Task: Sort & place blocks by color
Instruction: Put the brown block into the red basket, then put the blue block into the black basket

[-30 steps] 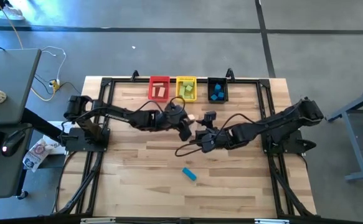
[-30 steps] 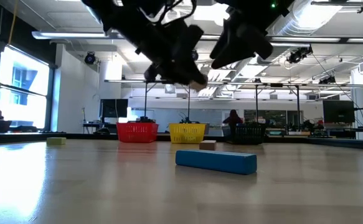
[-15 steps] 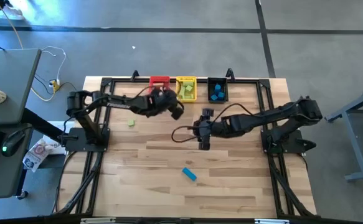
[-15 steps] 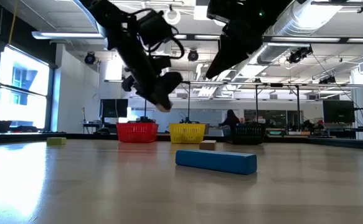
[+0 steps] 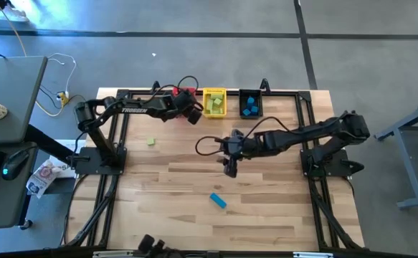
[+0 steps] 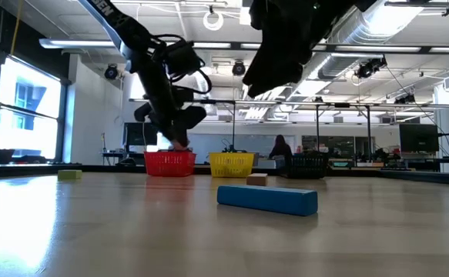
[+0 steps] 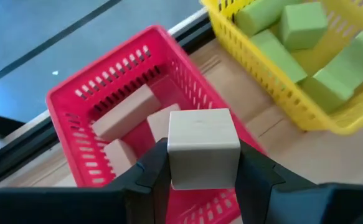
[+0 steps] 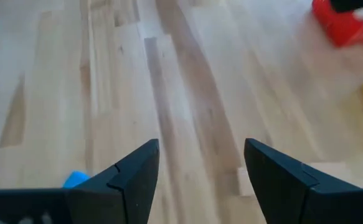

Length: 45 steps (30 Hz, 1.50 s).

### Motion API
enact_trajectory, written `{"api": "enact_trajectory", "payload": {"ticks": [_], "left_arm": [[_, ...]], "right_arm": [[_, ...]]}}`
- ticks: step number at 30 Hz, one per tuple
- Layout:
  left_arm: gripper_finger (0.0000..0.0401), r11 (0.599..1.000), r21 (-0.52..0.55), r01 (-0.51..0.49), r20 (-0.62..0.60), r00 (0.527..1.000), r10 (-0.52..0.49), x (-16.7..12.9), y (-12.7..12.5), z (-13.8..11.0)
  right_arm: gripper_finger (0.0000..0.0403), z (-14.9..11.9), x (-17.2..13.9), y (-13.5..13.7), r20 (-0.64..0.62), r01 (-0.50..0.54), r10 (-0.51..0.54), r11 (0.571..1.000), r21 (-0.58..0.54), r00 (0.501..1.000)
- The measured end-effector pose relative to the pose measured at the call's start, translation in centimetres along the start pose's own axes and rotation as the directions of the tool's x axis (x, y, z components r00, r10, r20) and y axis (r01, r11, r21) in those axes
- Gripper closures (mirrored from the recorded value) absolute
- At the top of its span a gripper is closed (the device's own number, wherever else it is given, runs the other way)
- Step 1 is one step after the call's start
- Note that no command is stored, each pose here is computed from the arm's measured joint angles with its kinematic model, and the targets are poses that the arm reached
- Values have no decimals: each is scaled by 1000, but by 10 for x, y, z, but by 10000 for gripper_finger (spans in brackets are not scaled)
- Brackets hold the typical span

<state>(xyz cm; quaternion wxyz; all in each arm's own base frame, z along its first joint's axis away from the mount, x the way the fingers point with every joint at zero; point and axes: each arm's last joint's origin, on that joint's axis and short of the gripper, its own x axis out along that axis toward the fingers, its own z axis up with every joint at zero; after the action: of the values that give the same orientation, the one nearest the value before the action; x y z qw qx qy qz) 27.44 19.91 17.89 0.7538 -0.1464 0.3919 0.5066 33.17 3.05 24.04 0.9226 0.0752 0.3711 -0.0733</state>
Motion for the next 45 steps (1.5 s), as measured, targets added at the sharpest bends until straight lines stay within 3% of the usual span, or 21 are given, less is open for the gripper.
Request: {"api": "enact_trajectory", "payload": {"ticks": [12, 20, 29, 39, 45], "left_arm": [[285, 999, -8, -46, -61, 997, 46, 12, 18, -9], [248, 999, -18, -36, -62, 997, 34, 12, 18, -9], [206, 999, -22, 27, -78, 997, -29, 12, 15, -9], [188, 991, -11, 132, -150, 980, -132, -7, 10, 16], [188, 992, 58, 110, -196, 976, -97, -24, 4, 25]], "right_arm": [[181, -20, 28, 38, -49, -71, 75, 995, 77, 996], [181, -37, 38, 64, -77, -104, 118, 981, 166, 990], [181, -52, 39, 94, -49, -114, 125, 975, 189, 991], [181, -64, 52, 117, 5, -150, 152, 971, 188, 988], [181, -77, 63, 120, -22, -94, 100, 979, 178, 995]]}}
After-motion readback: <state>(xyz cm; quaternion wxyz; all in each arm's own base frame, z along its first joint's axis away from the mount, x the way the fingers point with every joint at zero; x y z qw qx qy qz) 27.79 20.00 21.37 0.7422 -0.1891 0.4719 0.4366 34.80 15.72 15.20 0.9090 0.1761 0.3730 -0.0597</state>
